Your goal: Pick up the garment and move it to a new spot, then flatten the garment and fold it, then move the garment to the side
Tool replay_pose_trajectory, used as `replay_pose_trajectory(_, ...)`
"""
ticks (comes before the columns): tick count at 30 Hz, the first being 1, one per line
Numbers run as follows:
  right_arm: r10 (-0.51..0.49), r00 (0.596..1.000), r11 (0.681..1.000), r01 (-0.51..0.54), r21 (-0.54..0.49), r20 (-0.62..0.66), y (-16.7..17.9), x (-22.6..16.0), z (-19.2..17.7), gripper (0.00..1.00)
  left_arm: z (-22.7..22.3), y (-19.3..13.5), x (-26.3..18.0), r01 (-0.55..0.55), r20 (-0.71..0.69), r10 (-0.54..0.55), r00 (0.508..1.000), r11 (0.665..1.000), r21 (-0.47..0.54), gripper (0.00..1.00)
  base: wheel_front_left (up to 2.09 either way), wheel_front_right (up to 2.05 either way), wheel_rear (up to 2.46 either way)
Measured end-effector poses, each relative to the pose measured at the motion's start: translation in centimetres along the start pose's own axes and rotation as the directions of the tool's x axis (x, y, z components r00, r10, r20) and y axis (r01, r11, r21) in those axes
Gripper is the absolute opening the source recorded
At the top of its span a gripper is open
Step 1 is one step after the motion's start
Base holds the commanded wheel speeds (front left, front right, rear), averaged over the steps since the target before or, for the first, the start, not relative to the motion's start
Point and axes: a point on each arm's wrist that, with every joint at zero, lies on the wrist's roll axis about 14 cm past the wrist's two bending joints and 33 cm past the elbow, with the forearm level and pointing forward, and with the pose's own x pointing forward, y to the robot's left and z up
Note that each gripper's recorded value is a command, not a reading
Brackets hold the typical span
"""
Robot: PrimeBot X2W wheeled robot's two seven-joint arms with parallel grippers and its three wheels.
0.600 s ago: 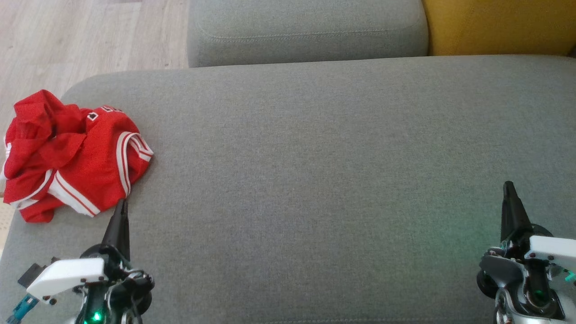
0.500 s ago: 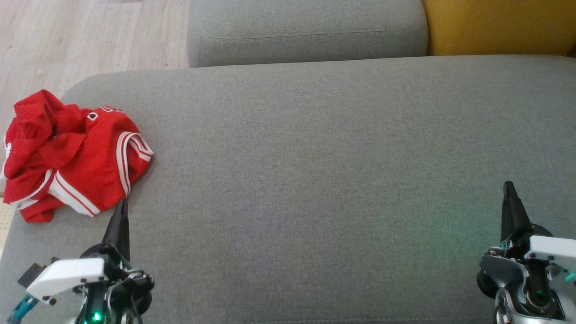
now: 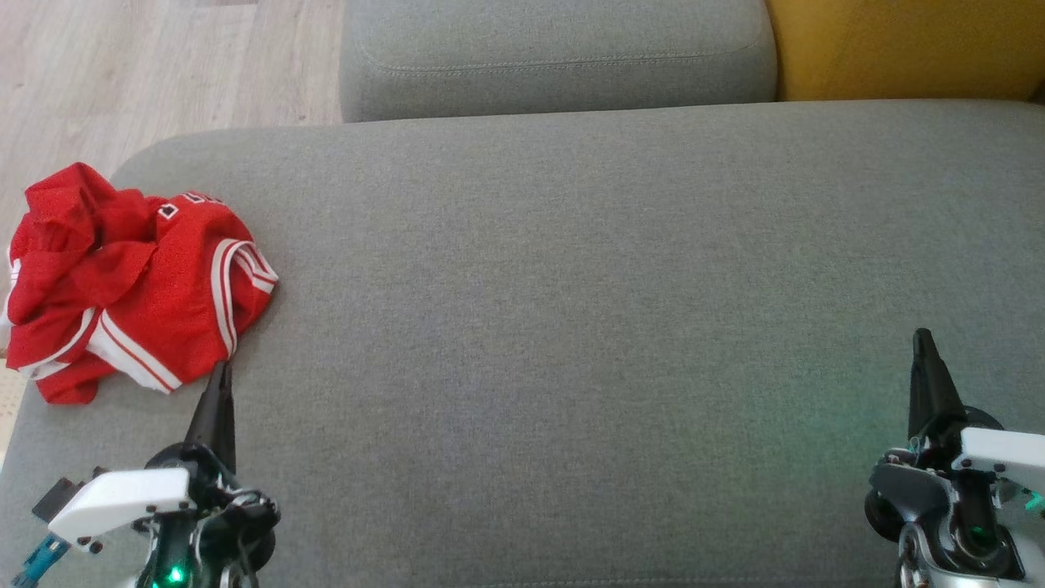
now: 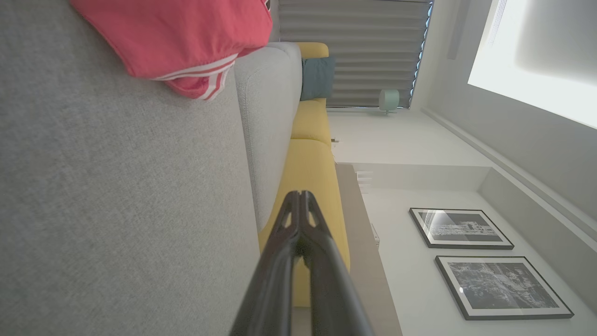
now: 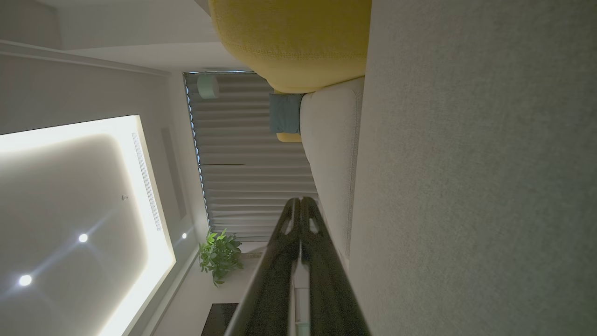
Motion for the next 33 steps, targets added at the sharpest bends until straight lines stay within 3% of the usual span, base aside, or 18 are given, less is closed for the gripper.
replay_pose_trajectory(33, 0.0, 1.0, 1.0, 0.0, 0.0, 0.0, 0.0, 0.0, 0.0, 0.0, 0.0, 0.0, 0.0, 0.0, 0.0, 0.0, 1.0, 1.0, 0.0, 0.0, 0.0, 0.0, 0.0)
